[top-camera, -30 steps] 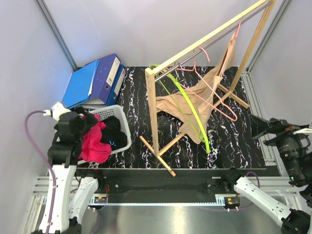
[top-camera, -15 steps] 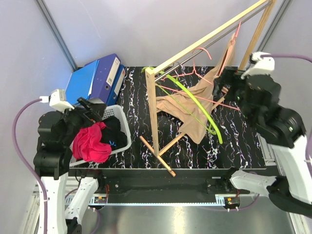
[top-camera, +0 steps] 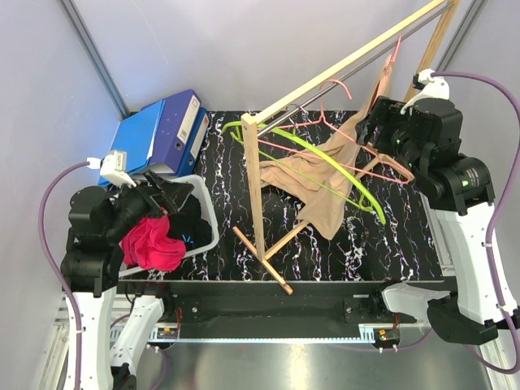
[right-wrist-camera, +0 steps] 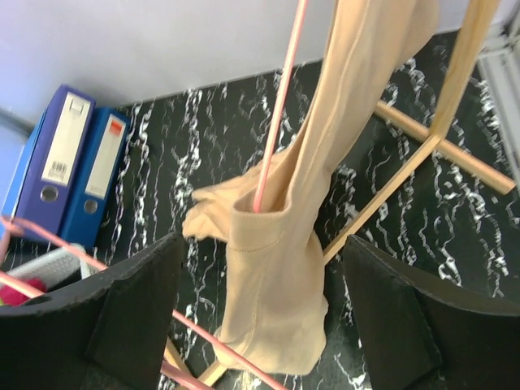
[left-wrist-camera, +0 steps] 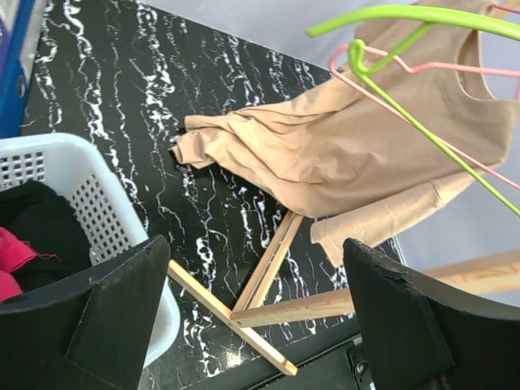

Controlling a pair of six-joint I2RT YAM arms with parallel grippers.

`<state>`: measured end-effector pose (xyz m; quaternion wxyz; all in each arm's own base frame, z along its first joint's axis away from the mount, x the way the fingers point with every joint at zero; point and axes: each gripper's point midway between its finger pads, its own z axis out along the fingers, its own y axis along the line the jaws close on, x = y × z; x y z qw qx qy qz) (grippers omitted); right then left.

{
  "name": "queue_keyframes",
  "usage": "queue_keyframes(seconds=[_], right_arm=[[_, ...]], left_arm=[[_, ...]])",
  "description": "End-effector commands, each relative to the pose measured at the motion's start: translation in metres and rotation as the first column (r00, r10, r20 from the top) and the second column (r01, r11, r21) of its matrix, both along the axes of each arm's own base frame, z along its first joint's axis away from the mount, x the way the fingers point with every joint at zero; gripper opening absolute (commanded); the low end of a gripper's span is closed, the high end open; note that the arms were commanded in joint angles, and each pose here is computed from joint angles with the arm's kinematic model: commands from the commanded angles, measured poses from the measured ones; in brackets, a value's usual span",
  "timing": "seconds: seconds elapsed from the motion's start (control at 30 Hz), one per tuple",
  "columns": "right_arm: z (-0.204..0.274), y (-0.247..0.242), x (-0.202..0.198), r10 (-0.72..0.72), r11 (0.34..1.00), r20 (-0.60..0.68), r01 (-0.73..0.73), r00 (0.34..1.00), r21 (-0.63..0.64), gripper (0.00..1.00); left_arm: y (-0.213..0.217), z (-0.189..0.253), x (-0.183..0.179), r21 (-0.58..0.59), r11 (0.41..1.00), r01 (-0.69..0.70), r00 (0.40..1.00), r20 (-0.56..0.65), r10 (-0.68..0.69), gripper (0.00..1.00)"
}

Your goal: Remove the t-shirt from the hanger

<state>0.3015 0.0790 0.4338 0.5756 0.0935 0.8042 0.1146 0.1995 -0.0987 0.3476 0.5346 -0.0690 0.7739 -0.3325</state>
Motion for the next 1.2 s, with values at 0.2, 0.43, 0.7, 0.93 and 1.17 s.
queue_keyframes(seconds=[0.2, 0.43, 0.7, 0.93, 1.17], right_arm=[[-0.044, 0.02, -0.001, 0.103, 0.994, -0.073, -0.101, 0.992, 0.036, 0.85], [-0.06, 0.017, -0.004, 0.094, 0.995, -0.068, -0.092, 0.993, 0.035, 0.55], [-0.07, 0.004, -0.018, 0.075, 0.997, -0.017, -0.075, 0.997, -0.003, 0.12], [-0.042, -0.006, -0.041, 0.095, 0.995, 0.055, -0.093, 0.994, -0.047, 0.0], [-0.006, -0.006, -0.033, 0.119, 0.989, 0.091, -0.109, 0.989, -0.1, 0.0]], left_arm=[[-0.042, 0.031, -0.023, -0.072, 0.951, 0.3, 0.949, 0.122, -0.291, 0.91], [-0.048, 0.024, -0.023, -0.107, 0.936, 0.335, 0.94, 0.102, -0.325, 0.91], [-0.048, 0.002, -0.016, -0.133, 0.937, 0.322, 0.947, 0.049, -0.319, 0.91], [-0.047, -0.016, -0.004, -0.159, 0.941, 0.297, 0.954, 0.008, -0.3, 0.9], [-0.038, -0.028, 0.009, -0.175, 0.962, 0.211, 0.976, -0.018, -0.217, 0.89]])
